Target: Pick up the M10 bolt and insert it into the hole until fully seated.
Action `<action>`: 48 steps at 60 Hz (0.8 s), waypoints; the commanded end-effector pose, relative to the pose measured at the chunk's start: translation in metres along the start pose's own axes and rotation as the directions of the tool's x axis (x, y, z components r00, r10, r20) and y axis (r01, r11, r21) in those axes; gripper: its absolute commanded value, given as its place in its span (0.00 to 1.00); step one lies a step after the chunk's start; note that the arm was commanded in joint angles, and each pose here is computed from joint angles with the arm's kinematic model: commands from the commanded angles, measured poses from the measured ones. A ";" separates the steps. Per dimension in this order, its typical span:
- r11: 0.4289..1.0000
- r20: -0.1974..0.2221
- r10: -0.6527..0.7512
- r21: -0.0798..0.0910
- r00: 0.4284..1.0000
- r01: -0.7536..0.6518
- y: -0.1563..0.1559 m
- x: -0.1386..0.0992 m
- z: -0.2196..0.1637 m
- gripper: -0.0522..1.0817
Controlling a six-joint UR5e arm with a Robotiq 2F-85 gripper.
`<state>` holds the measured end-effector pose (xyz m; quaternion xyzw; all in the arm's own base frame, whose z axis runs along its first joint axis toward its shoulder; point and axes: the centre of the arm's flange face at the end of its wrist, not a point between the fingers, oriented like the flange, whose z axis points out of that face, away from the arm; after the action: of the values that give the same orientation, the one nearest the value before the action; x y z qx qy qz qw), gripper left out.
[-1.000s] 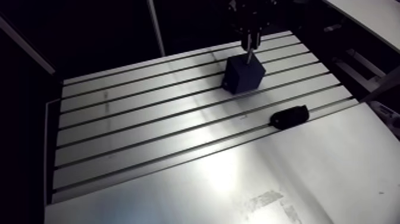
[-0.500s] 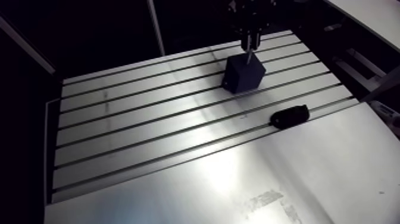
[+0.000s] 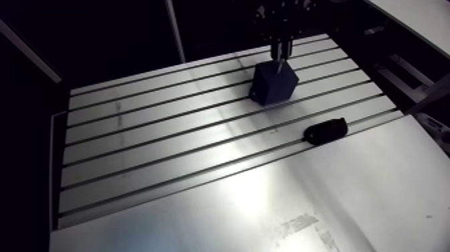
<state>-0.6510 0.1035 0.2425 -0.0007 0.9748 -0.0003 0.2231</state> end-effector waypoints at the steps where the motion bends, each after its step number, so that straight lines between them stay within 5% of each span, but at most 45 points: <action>1: 1.000 0.003 -0.001 0.001 1.000 0.001 -0.001 -0.001 0.002 0.97; 15: 1.000 0.007 -0.001 0.003 1.000 0.001 0.000 -0.001 0.004 0.84; 16: 1.000 0.008 -0.002 0.003 1.000 0.001 0.000 -0.002 0.005 0.71; 17: 1.000 0.008 -0.002 0.003 1.000 0.001 0.000 -0.002 0.005 0.71; 18: 1.000 0.009 -0.003 0.003 1.000 0.003 0.000 -0.002 0.005 0.49; 19: 1.000 0.009 -0.003 0.003 1.000 0.003 0.000 -0.002 0.005 0.49; 21: 1.000 0.012 -0.006 0.004 1.000 0.006 -0.002 -0.003 0.007 0.08; 48: 1.000 -0.042 0.008 -0.005 0.999 -0.008 0.006 -0.011 -0.006 0.05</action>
<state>-0.6459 0.1055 0.2419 -0.0018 0.9774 0.0014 0.2114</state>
